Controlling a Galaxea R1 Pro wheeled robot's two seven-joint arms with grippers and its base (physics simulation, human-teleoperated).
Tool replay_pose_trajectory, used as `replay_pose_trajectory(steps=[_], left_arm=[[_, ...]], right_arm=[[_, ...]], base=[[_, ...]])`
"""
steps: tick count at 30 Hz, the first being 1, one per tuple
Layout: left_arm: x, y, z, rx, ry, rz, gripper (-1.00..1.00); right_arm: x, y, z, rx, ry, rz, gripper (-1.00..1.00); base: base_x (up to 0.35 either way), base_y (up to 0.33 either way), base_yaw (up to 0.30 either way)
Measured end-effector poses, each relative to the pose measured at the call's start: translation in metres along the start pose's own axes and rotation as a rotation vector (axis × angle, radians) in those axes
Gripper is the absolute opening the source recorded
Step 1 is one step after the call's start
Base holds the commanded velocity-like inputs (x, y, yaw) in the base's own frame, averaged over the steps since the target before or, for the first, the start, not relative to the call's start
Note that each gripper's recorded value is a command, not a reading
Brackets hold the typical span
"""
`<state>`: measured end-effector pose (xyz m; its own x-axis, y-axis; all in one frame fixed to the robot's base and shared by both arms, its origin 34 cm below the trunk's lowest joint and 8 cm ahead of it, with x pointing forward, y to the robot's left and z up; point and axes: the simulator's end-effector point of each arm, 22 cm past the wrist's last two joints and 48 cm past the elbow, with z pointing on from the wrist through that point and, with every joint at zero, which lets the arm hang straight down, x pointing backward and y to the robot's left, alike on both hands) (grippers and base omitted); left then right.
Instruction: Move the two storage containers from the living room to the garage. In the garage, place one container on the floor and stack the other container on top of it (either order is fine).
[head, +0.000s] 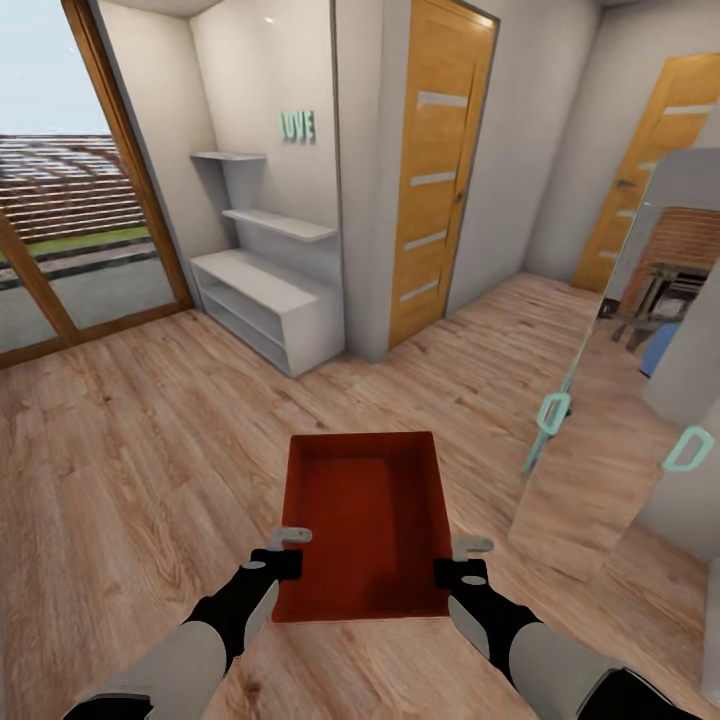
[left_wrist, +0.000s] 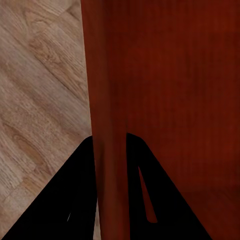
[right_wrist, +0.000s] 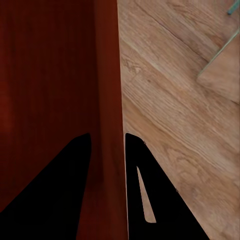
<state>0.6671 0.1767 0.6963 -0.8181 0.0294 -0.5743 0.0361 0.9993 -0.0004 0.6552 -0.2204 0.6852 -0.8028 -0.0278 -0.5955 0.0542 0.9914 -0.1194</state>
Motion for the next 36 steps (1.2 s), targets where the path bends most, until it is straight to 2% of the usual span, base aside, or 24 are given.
replay_pose_trajectory(steps=[36], left_arm=[[-0.0003,0.0,0.0,0.0,0.0,0.0,-1.0]], right_arm=[[-0.0001,0.0,0.0,0.0,0.0,0.0,-1.0]], base=[[0.323,0.0,0.0]])
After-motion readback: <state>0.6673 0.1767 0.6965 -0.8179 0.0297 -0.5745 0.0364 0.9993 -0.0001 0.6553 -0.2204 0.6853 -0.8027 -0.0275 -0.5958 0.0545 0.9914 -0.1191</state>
